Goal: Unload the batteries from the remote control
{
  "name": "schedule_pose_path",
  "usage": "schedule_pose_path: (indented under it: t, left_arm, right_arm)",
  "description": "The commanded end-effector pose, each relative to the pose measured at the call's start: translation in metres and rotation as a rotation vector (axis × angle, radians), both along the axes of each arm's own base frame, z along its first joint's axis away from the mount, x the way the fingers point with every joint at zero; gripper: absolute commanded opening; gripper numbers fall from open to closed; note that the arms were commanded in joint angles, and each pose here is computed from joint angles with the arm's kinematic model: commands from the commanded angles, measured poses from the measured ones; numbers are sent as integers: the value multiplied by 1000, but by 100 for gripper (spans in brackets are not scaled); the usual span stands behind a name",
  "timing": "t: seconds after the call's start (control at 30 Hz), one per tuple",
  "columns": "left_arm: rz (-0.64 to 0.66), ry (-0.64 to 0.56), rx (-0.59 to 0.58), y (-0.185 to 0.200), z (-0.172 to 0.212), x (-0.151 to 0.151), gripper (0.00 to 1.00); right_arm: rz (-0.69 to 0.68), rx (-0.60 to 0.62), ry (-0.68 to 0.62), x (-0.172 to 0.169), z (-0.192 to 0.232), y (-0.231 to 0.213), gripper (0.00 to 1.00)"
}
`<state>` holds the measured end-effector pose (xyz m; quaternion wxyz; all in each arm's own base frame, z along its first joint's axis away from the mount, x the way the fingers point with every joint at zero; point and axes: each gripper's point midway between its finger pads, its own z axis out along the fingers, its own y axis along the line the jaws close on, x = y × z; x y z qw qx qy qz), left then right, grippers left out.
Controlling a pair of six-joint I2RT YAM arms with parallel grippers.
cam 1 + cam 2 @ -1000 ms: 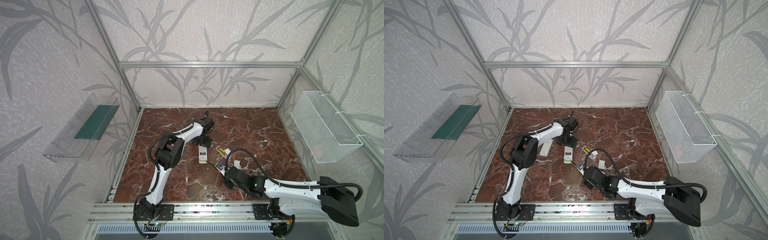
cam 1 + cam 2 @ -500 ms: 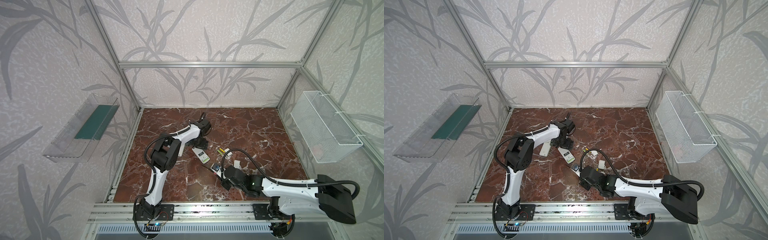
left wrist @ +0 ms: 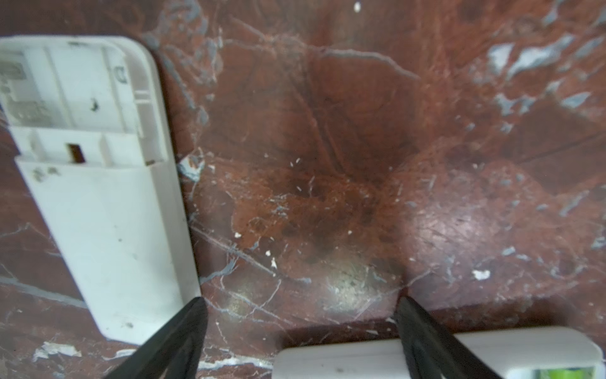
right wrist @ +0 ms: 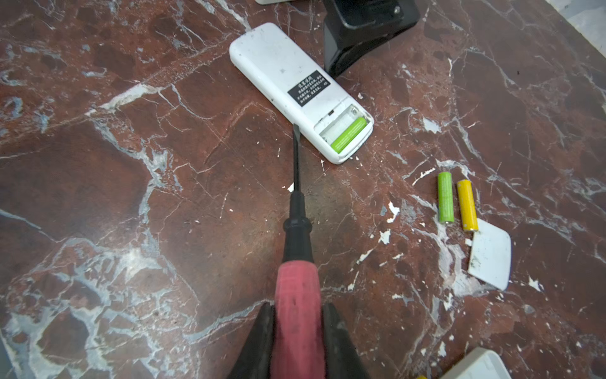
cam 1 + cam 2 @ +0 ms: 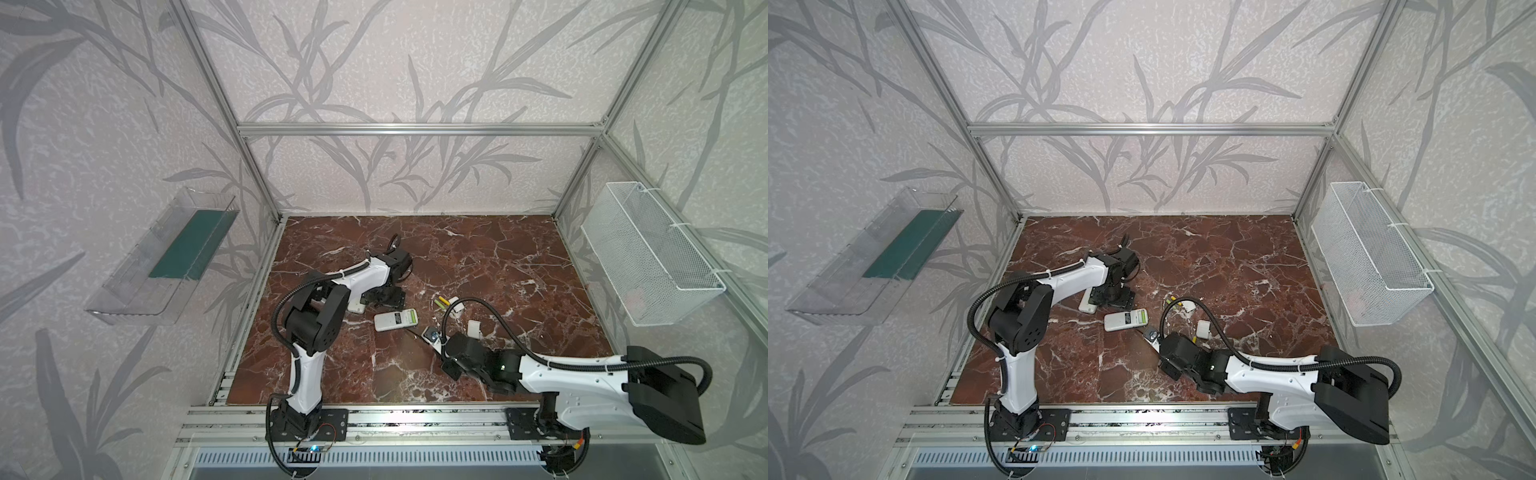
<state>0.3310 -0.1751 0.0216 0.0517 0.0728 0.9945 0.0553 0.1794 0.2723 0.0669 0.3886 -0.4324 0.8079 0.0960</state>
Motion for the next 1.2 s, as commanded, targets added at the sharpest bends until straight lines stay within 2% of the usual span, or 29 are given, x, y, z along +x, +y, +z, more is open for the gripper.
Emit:
schedule_pose_path:
  t: [0.0,0.57,0.8,0.9,1.1,1.17]
  left_arm:
    - [9,36,-21,1,3,-18,88]
    - [-9,25,-108,-11,8,-44,79]
    - [-3,-31,-143,-12,21,-44,79]
    - [-5,-59,-152,-12,28,-41,82]
    - [8,-93,-233,-23,42,-43,99]
    - [5,-105,-259,-28,46,-50,99]
  right_arm:
    - [-42,16,-27,7,12,1,0]
    - [-81,-28,-52,7,20,-24,0]
    - [-103,-29,-52,6,23,-32,0]
    - [-113,-37,-41,6,22,-32,0]
    - [-133,-25,-37,8,24,-32,0]
    - [-150,-25,-43,10,27,-34,0]
